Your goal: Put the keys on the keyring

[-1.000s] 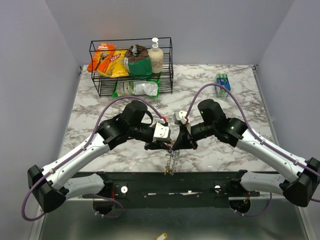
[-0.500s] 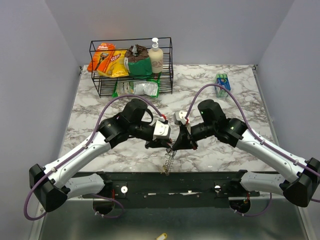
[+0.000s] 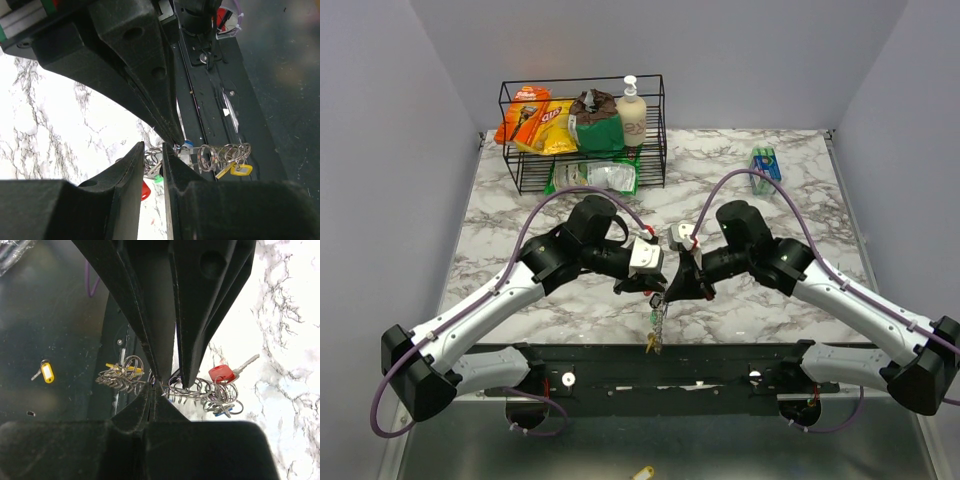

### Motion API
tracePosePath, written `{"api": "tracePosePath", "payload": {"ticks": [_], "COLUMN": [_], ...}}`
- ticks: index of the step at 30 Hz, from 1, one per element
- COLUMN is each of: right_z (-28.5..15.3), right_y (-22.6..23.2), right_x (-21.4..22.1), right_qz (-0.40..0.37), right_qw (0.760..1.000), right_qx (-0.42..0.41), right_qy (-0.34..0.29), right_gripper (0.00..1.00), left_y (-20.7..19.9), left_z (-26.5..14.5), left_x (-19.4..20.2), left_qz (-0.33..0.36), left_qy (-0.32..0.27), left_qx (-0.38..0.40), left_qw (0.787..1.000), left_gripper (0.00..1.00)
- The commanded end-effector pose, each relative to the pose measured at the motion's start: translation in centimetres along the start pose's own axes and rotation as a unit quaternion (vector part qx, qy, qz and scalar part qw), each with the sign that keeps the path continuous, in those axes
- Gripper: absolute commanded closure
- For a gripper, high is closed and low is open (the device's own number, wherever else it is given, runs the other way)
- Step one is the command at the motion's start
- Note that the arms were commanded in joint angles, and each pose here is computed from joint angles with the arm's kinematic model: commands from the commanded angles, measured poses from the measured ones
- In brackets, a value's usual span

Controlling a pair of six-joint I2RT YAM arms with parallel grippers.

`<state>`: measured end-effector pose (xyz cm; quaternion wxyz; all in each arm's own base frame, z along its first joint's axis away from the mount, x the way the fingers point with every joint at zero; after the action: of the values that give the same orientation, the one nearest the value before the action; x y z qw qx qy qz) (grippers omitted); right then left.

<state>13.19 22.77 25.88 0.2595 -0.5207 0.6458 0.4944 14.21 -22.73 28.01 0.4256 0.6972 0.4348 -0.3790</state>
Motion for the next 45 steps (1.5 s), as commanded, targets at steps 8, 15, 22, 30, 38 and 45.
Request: {"api": "tracePosePath", "payload": {"ticks": [8,15,22,30,38,45], "right_z": [-0.5,-0.5,-0.4,-0.5,-0.4,-0.4], "right_y": [0.4,0.3,0.3,0.3,0.3,0.4], "right_x": [-0.8,-0.7,-0.7,-0.7,-0.6,-0.7], "right_qz": [-0.022,-0.022,-0.021,-0.021,-0.020,-0.022], "right_qw": [0.999,0.999,0.999,0.999,0.999,0.999], "right_qx": [0.009,0.011,0.012,0.013,0.007,0.009], "right_qy": [-0.030,-0.031,-0.031,-0.033,-0.033,-0.035], "right_gripper": [0.99,0.99,0.99,0.99,0.99,0.99], "left_y": [-0.4,-0.7,-0.8,-0.7,-0.7,-0.8], "left_z": [0.2,0.2,0.2,0.1,-0.9,-0.5], "left_x": [0.7,1.0,1.1,1.1,0.0,0.3], "left_qz": [-0.013,-0.017,-0.018,-0.019,0.007,-0.009], "left_qy": [0.006,0.004,0.006,0.014,-0.003,-0.003], "left_qx": [0.012,0.015,0.015,0.015,-0.042,-0.023], "left_qw": [1.000,1.000,1.000,1.000,0.999,1.000], "left_gripper": [0.73,0.68,0.68,0.69,0.59,0.61]}}
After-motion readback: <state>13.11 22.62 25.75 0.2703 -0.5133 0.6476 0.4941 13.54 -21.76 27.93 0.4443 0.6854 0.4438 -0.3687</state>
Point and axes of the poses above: each gripper's point midway between its finger pads, its own z axis out along the fingers, its own y axis along the line the jaws close on, x = y × z, the point moved 8 cm from there along -z, back along the fingers, and after that the axes turned 12 degrees about z, right-handed, at the moved point
